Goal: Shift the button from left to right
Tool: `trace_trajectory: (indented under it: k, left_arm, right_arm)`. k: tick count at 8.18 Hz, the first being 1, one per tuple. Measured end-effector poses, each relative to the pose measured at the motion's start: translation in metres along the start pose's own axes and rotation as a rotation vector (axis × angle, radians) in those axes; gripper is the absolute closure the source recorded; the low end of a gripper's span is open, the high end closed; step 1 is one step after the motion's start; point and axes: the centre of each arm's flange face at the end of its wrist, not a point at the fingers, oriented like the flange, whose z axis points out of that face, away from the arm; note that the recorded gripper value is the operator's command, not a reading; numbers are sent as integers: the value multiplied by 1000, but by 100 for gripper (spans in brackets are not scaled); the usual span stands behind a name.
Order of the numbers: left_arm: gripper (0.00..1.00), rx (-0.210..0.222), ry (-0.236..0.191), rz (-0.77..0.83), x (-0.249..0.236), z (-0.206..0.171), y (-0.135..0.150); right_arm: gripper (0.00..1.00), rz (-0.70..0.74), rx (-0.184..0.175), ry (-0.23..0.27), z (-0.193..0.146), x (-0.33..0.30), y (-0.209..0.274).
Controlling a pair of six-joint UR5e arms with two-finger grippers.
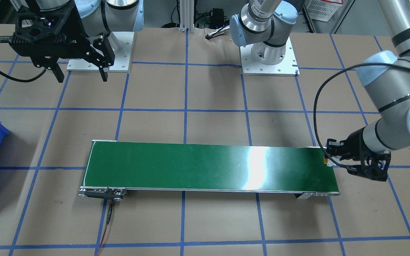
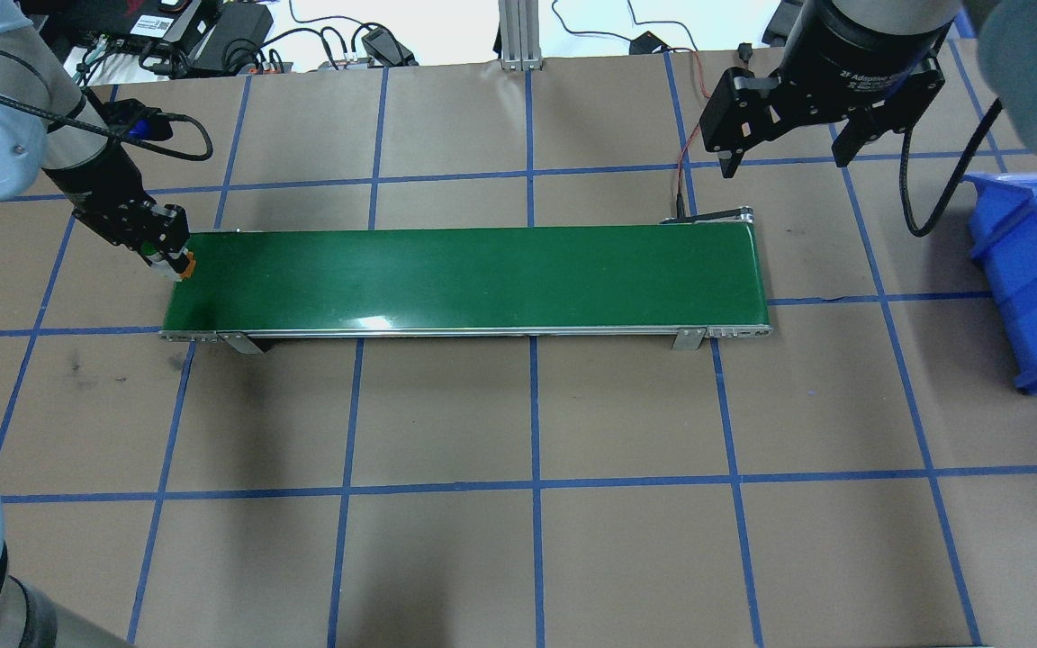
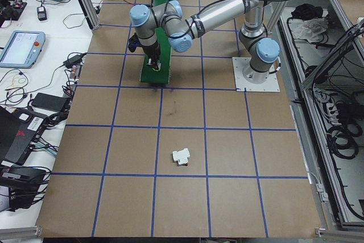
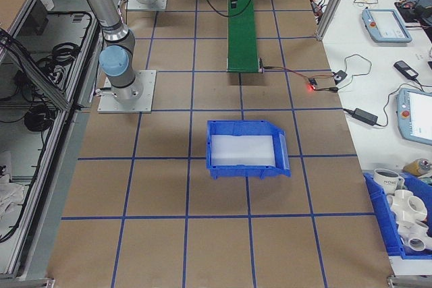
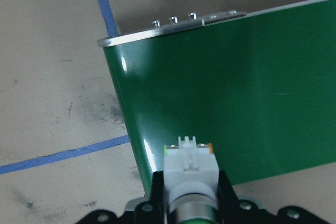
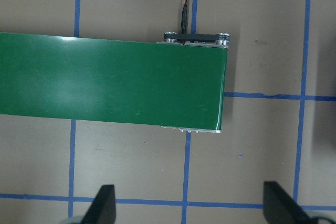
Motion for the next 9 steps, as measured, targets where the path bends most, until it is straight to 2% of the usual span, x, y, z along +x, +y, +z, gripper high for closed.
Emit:
trace_trajectory:
  k: [2,6,7,8,9]
  left_arm:
    - [100,-20,11,-1,-3,17,-9]
    - [100,-32,18,-8,-7,32,-17]
    - [43,-34,20,-7,-7,34,-17]
    - [12,-35,21,-6,-7,36,-17]
    - [0,-33,24,-6,-5,36,-17]
  right_arm:
    - [0,0,-3,1,0,0,0]
    - [0,-1,-5,2,0,0,0]
    - [0,-1,-5,2,0,0,0]
    - [0,0,-5,2,0,0,1]
    - [0,2,-8,2,1,0,1]
